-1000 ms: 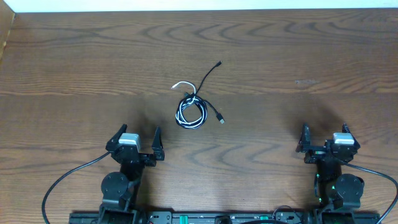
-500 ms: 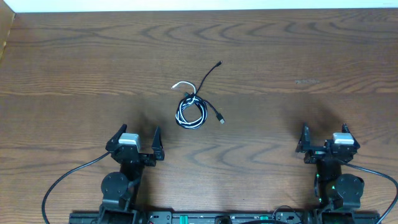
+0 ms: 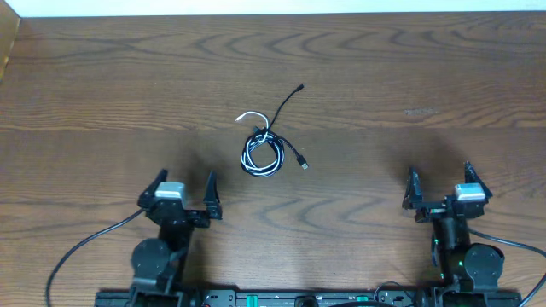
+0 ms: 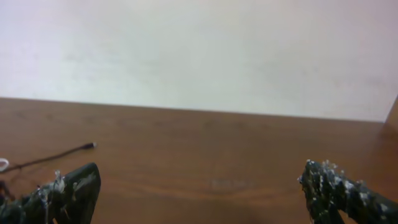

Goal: Untangle cables

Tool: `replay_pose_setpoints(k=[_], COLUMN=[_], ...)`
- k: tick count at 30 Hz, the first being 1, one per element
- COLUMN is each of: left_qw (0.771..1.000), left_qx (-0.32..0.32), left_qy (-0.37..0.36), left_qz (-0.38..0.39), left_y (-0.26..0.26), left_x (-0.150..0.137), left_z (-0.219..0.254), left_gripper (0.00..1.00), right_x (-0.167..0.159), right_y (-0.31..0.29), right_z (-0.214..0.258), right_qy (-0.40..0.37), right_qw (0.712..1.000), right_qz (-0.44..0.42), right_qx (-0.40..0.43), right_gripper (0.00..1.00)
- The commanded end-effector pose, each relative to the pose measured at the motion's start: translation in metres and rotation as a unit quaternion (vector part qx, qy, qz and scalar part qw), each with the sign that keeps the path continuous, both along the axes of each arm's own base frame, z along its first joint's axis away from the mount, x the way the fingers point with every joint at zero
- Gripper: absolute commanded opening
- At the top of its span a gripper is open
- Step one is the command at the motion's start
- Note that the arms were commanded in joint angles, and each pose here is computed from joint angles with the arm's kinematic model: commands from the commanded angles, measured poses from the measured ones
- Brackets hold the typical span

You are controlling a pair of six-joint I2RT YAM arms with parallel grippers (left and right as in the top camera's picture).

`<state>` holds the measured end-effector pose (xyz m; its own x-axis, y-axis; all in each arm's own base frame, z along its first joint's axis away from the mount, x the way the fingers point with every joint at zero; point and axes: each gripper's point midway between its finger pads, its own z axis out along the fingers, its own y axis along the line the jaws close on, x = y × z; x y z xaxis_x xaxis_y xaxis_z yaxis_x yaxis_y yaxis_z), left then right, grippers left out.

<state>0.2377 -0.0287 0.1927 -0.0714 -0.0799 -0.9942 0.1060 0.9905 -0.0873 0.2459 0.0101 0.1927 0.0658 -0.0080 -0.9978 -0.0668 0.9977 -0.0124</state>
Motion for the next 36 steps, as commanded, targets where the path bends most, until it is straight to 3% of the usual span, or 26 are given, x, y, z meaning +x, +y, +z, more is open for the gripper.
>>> replay_pose_setpoints(k=[1,7,14,21,24,28,33,36], left_qw=[0.999,0.995,0.995,0.993,0.991,0.987,0.965,0.94], left_qx=[-0.006,-0.012,-0.015,-0.082,-0.123,-0.124,-0.119,-0.109], left_qy=[-0.051,-0.096,-0.095,-0.077,-0.032,0.074,0.22,0.315], left_qz=[0.006,0.005,-0.038,-0.043,-0.04,-0.075,-0.083,-0.069], left_y=[0.003,0.004,-0.012,-0.015,-0.016,-0.035,-0.046,-0.047], left_x=[-0.008,-0.017,-0.009,0.003,0.012,0.027,0.036,0.038], left_z=[0.054,0.125,0.164,0.191,0.193,0.197,0.185,0.16], left_gripper=[0.98,0.98,0.98,0.98,0.98,0.98,0.98,0.98], right_x=[-0.005,-0.012,-0.025,-0.035,-0.038,-0.038,-0.017,0.004], right_y=[0.005,0.007,0.009,0.008,0.0,-0.005,0.021,0.037], right_z=[0.026,0.059,0.099,0.129,0.145,0.18,0.206,0.207], right_qy=[-0.033,-0.081,-0.155,-0.22,-0.252,-0.285,-0.254,-0.193], right_qw=[0.999,0.996,0.987,0.975,0.967,0.958,0.965,0.973], right_qz=[0.015,0.02,0.031,0.027,0.008,-0.005,0.071,0.126], right_qx=[0.005,0.007,0.019,0.016,0.019,0.016,-0.005,0.006], right_gripper=[0.99,0.99,0.99,0.99,0.99,0.99,0.99,0.99])
